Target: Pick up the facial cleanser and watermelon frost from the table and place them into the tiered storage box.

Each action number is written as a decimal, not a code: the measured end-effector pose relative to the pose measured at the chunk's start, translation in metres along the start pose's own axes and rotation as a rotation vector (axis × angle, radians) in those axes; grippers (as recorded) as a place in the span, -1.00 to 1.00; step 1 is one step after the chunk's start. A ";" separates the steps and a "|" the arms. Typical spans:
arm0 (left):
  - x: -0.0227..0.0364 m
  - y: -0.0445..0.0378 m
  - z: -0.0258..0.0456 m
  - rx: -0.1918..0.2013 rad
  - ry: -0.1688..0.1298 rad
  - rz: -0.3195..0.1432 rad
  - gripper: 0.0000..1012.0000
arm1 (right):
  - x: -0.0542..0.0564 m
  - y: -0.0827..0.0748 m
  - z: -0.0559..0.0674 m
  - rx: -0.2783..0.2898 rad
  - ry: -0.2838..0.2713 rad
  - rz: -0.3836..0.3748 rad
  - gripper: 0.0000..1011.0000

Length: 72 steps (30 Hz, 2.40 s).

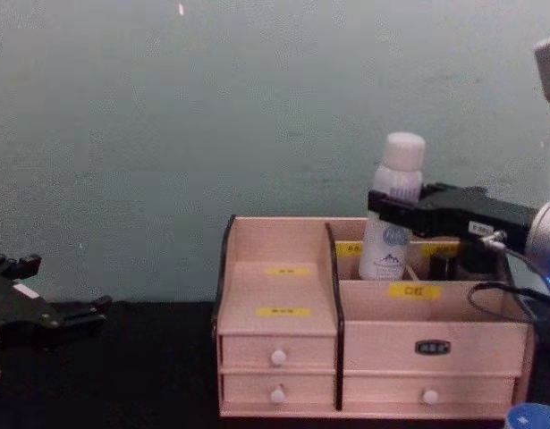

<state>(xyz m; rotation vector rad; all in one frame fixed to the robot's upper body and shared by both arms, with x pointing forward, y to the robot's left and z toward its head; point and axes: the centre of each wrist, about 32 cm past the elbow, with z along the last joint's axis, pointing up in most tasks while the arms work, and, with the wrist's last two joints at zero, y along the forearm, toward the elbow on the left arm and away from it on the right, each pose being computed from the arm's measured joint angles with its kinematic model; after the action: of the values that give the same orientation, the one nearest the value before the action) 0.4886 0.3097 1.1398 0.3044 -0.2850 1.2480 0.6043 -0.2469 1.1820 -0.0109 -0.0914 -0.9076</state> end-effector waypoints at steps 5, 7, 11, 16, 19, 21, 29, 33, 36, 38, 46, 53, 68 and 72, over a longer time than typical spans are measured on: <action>0.0000 0.0000 0.0000 0.000 0.000 0.000 0.98 | 0.000 0.003 -0.005 -0.018 0.001 0.001 0.18; 0.0000 0.0000 0.0000 0.000 0.000 0.000 0.98 | 0.000 0.003 -0.006 -0.023 0.001 0.000 0.18; 0.0000 0.0000 0.0000 0.000 0.000 0.000 0.98 | 0.001 0.004 -0.010 -0.040 0.003 -0.002 0.18; 0.0000 0.0000 0.0000 0.000 0.000 0.000 0.98 | 0.002 0.006 -0.012 -0.059 0.006 -0.002 0.18; 0.0000 0.0000 0.0000 0.000 0.000 0.000 0.98 | 0.002 0.007 -0.013 -0.070 0.007 -0.001 0.18; 0.0000 0.0000 0.0000 0.000 0.000 0.000 0.98 | 0.002 0.008 -0.014 -0.077 0.007 0.000 0.18; 0.0000 0.0000 0.0000 0.000 0.000 0.000 0.98 | 0.003 0.009 -0.016 -0.098 0.009 -0.003 0.18; 0.0000 0.0000 0.0000 0.000 0.000 0.000 0.98 | 0.003 0.010 -0.017 -0.106 0.008 -0.005 0.18; 0.0000 0.0000 0.0000 0.000 0.000 0.000 0.98 | 0.003 0.010 -0.017 -0.111 0.005 -0.008 0.18; 0.0000 0.0000 0.0000 0.000 0.000 0.000 0.98 | 0.003 0.010 -0.017 -0.113 0.003 -0.010 0.18; 0.0000 0.0000 0.0000 0.000 0.000 0.000 0.98 | 0.003 0.010 -0.017 -0.113 0.003 -0.010 0.18; 0.0000 0.0000 0.0000 0.000 0.000 0.000 0.98 | 0.003 0.010 -0.017 -0.112 0.004 -0.010 0.18; 0.0000 0.0000 0.0000 0.000 0.000 0.000 0.98 | 0.003 0.010 -0.017 -0.111 0.004 -0.010 0.18; 0.0000 0.0000 0.0000 0.000 0.000 0.000 0.98 | 0.003 0.010 -0.017 -0.111 0.005 -0.010 0.18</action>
<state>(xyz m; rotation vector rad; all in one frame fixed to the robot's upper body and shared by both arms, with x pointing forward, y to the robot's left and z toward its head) 0.4886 0.3096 1.1398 0.3044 -0.2850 1.2479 0.6151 -0.2444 1.1658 -0.1117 -0.0366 -0.9221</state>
